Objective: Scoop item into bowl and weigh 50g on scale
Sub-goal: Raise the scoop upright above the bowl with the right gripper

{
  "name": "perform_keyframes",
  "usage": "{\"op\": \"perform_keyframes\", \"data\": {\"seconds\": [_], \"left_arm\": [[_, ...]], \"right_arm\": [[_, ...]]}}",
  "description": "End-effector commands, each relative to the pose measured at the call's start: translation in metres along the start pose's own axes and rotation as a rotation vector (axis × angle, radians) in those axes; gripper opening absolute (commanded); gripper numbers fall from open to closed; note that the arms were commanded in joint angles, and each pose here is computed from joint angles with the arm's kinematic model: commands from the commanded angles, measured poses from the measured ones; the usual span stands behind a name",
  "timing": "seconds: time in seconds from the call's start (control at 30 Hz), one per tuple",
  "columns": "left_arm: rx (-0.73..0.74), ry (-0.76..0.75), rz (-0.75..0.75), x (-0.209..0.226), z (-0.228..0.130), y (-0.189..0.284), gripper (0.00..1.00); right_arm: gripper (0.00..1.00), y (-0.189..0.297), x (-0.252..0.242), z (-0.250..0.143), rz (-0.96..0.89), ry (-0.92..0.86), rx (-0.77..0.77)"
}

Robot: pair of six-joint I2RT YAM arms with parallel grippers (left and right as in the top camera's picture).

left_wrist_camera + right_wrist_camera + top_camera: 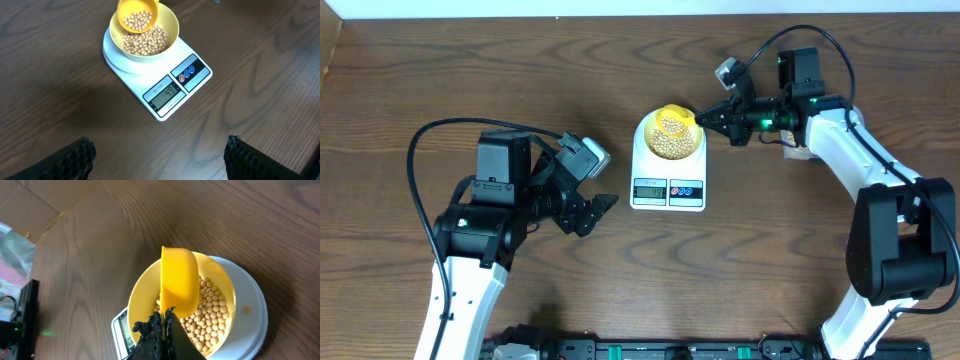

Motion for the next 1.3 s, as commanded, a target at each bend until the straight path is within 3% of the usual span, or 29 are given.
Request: {"op": "perform_keyframes", "data": {"seconds": [0.0,0.87,1.03,1.27], "left_arm": [[0.006,-0.006,0.001,0.001,-0.002,0.000,0.84],[0.006,-0.006,0.001,0.001,-0.002,0.000,0.84],[0.006,-0.006,0.001,0.001,-0.002,0.000,0.85],[0.006,-0.006,0.001,0.001,-0.002,0.000,0.84]], "right_arm": [[0.01,0.004,0.002,0.000,0.052,-0.032,-0.025],[0.01,0.007,-0.001,0.003,0.049,-0.025,-0.043],[0.01,0.008,0.010,0.007,0.139,-0.029,-0.073],[0.01,0.011,-0.005,0.008,0.044,-0.053,-0.068]]}}
Point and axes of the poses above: each gripper's point midway between its finger pads, its own y axis back along the fingers, its own x axis along the line the jaws close on, z = x × y, the point moved 5 cm from there along y, back along the fingers, and after that the axes turned 1 degree about y, right-handed, at the moved point
